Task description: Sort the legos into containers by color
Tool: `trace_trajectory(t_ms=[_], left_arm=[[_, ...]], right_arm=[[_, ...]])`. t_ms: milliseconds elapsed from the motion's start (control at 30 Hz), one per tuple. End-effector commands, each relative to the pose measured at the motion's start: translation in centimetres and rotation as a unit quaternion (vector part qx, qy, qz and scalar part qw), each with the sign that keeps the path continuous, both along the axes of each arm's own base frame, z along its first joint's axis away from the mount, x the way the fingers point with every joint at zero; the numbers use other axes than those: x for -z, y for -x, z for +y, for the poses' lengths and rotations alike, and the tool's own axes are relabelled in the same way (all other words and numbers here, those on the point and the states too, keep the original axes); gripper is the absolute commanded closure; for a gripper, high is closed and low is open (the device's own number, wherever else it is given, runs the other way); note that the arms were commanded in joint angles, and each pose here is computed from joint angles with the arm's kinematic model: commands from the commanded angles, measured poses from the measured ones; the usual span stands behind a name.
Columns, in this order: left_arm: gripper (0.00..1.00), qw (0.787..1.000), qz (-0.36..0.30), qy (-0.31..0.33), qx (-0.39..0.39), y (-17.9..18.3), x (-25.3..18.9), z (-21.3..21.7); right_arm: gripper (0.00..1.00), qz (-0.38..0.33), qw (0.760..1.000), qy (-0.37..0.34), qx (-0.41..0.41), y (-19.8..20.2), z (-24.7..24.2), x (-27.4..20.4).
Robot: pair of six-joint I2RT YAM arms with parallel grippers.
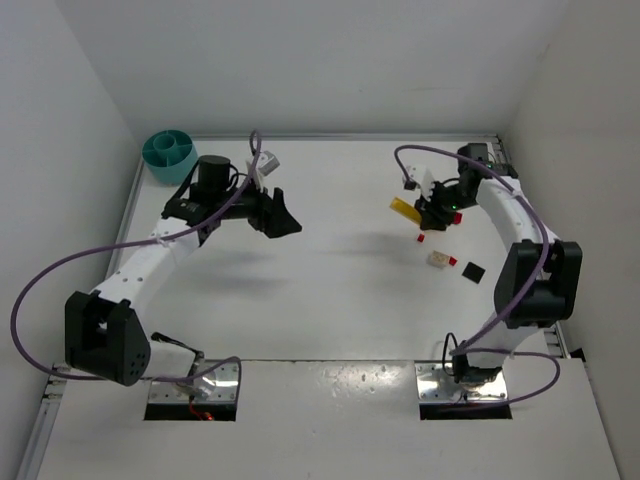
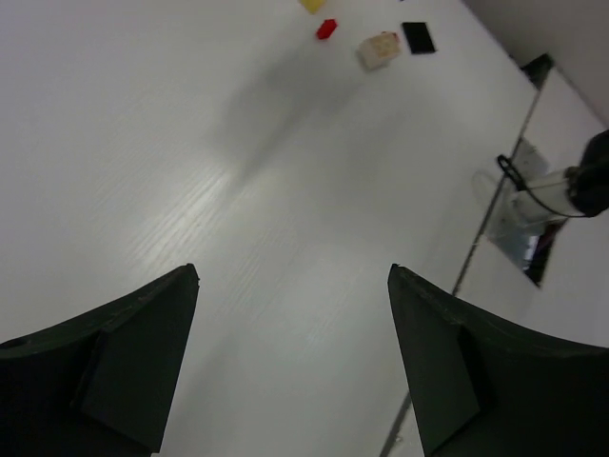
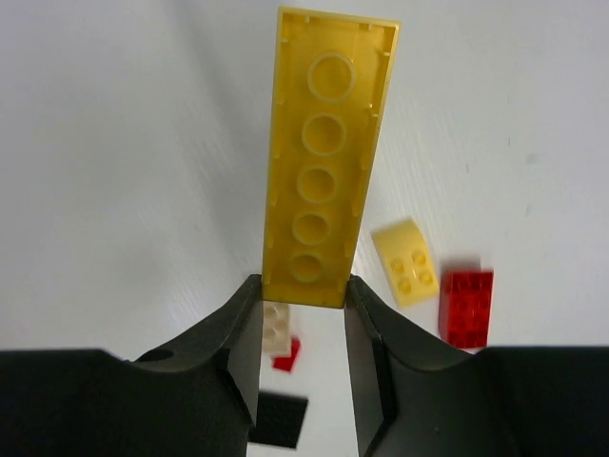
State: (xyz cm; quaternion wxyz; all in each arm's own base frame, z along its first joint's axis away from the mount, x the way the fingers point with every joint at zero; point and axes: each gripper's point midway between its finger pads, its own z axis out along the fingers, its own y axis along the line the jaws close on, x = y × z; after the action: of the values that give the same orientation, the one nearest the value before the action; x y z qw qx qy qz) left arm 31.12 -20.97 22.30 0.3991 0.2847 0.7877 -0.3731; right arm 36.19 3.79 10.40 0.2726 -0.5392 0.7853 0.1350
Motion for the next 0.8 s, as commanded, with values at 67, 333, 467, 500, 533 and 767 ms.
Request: trace_trajectory(t_ms=[67,333,467,500,533,767], left_arm=[[0.15,0.986,0.099,0.124,0.046,-0.3,-2.7,-1.7],[0.15,0.975,0.148,0.157,0.045,-1.6,-3.1,-2.2],[0.15,0.974,0.153,0.16,0.037,-2.0,-3.0,-2.3],[0.15,0.974,0.153,0.16,0.037,-2.0,-3.0,-2.3],[0.16,0.974,0.153,0.16,0.037,-2.0,-3.0,-2.3],[0.18,0.974,0.167,0.154,0.017,-2.6,-1.8,-2.2]], right_arm=[[0.77,-0.025,0.994,-0.102,-0.022,1.7,8.3,-5.9],[0.77,-0.014,0.989,-0.132,-0.069,4.7,15.4,-7.6],[0.77,-0.009,0.988,-0.128,-0.085,5.4,17.8,-7.3],[0.79,-0.018,0.987,-0.131,-0.092,5.3,18.4,-7.7],[0.79,-0.014,0.987,-0.129,-0.09,5.5,18.6,-7.6],[0.79,-0.015,0.986,-0.127,-0.112,6.2,21.9,-7.5]])
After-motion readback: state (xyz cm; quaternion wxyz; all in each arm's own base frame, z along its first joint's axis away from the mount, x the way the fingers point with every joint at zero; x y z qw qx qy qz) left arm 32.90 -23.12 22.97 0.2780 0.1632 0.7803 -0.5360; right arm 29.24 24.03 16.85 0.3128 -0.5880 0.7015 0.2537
